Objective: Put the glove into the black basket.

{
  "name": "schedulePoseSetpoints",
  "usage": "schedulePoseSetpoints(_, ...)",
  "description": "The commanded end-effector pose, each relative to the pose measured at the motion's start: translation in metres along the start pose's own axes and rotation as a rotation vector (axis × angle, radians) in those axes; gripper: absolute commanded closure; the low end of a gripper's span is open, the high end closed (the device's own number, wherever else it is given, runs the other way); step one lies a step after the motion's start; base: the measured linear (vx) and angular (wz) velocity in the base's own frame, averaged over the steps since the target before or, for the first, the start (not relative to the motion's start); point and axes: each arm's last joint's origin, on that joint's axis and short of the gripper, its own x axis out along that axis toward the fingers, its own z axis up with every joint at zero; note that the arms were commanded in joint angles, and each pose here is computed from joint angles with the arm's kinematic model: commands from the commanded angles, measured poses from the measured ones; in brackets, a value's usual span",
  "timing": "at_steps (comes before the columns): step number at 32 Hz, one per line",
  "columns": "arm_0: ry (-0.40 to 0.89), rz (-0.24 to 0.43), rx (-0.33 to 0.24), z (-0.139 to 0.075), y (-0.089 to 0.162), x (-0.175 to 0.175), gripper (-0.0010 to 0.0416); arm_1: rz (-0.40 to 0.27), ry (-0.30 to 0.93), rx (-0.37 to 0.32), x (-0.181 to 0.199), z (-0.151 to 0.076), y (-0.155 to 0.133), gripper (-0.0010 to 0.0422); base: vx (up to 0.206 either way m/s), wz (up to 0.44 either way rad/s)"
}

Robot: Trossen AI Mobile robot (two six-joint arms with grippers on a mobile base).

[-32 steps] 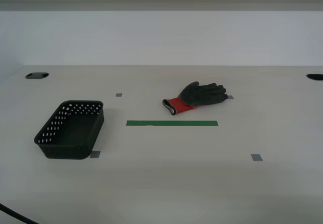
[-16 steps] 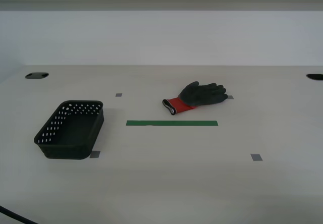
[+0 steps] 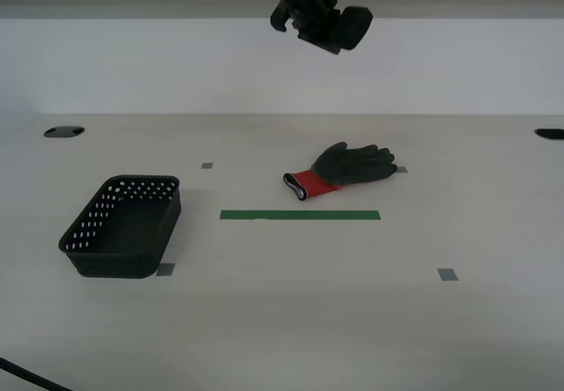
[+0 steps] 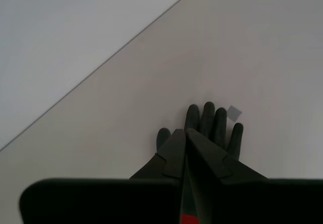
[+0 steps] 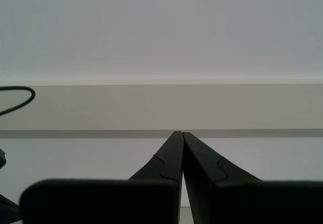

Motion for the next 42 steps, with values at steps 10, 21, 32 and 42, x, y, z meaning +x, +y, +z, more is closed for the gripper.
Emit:
schedulePoseSetpoints(10, 0.020, -0.001, 0.000, -0.002, 0.000, 0.000, 0.0405, 0.062, 0.150, -0.113, 0.050, -0.054, 0.001, 0.0413, 0.000, 0.000)
schedulePoseSetpoints(21, 0.040, 0.000, 0.000, -0.004, 0.000, 0.000, 0.0405, 0.046, 0.274, -0.168, 0.087, -0.096, 0.000, 0.0413, 0.000, 0.000)
schedulePoseSetpoints(32, 0.042, 0.000, 0.000, -0.004, 0.000, 0.000, 0.0405, 0.061, 0.267, -0.260, 0.098, -0.107, 0.002, 0.0413, 0.000, 0.000)
schedulePoseSetpoints(42, 0.043, -0.001, 0.000, -0.004, 0.000, 0.000, 0.0405, -0.005, 0.434, -0.340, 0.093, -0.125, -0.001, 0.0412, 0.000, 0.000)
